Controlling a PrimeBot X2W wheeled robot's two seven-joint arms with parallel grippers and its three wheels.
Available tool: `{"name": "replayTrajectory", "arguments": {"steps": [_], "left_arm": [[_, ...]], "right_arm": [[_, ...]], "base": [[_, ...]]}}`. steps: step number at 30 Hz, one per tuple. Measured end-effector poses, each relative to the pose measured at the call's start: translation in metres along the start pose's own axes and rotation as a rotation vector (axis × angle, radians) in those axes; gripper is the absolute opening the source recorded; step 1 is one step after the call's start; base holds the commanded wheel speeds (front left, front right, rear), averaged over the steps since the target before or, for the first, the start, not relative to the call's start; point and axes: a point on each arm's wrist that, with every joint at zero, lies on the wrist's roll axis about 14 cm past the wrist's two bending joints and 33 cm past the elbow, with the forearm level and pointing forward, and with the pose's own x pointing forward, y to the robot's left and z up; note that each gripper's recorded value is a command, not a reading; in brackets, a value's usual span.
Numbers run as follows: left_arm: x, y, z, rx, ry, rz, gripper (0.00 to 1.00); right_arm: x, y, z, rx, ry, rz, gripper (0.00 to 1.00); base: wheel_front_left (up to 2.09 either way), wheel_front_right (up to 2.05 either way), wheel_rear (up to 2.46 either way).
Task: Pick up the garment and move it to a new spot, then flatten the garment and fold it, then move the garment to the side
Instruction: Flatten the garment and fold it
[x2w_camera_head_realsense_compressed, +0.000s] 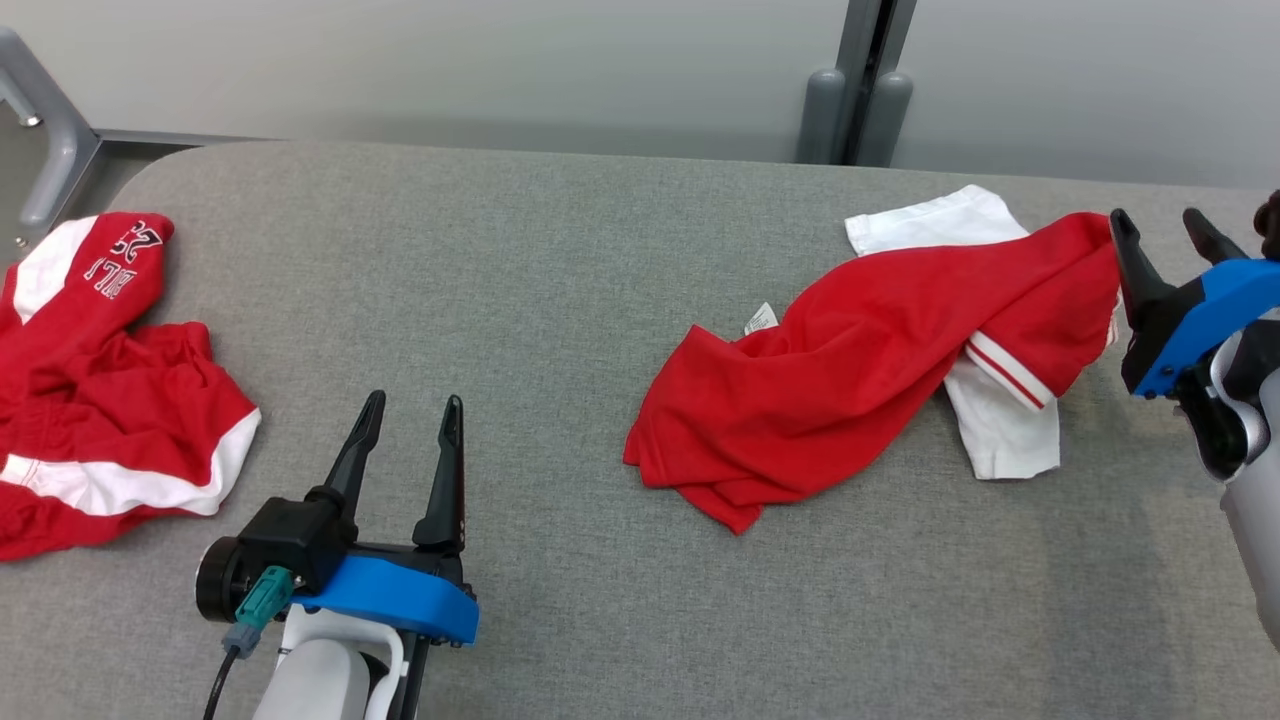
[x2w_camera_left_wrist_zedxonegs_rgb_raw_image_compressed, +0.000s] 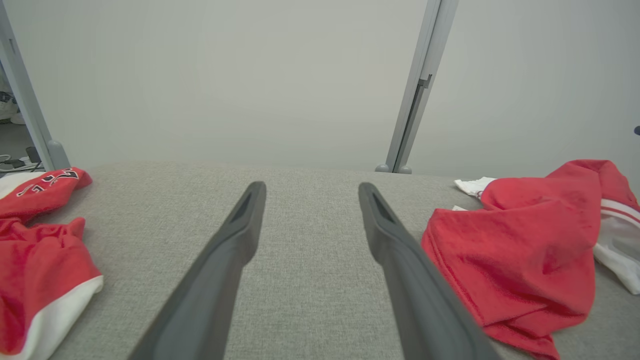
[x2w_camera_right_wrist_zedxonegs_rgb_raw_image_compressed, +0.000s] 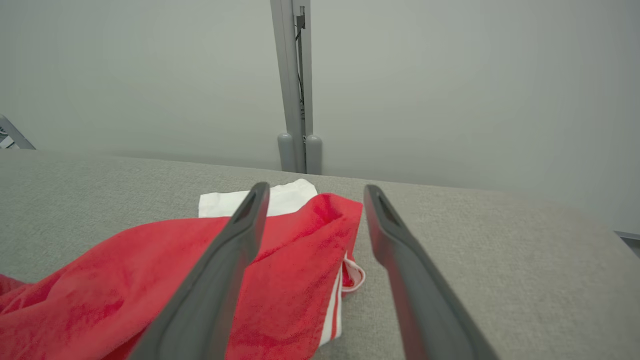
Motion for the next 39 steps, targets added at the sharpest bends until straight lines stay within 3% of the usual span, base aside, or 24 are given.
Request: {"name": "replayTrajectory", "arguments": {"steps": [3,6,11,18,26,38,39], "left_arm": [[-0.002,-0.001,0.001,-0.003,-0.004,-0.002,1.00],[-0.005,-0.005,0.000,-0.006,-0.003,-0.010,1.00],[-0.006,-0.008,0.002,-0.008,-0.010,-0.020,1.00],[-0.003,-0.013,0.004,-0.008,-0.018,-0.036,1.00],[-0.001,-0.011,0.000,0.001,-0.004,-0.036,1.00],[0.006,-0.005,-0.007,0.004,0.016,-0.029,1.00],[0.007,-0.005,-0.008,0.004,0.018,-0.029,1.00]], "right_arm": [[-0.012,-0.007,-0.013,0.052,0.042,-0.024,1.00],[-0.028,0.011,-0.037,0.117,0.100,0.007,1.00],[-0.059,0.027,-0.056,0.159,0.112,0.044,1.00],[-0.094,0.034,-0.091,0.207,0.167,0.001,1.00],[-0.091,0.031,-0.108,0.227,0.252,-0.061,1.00],[-0.064,0.041,-0.144,0.234,0.465,-0.067,1.00],[-0.061,0.042,-0.145,0.229,0.471,-0.063,0.92]], "base": [[0.00,0.00,0.00],[0.00,0.00,0.00],[0.00,0.00,0.00],[0.00,0.00,0.00],[0.00,0.00,0.00],[0.00,0.00,0.00],[0.00,0.00,0.00]]}}
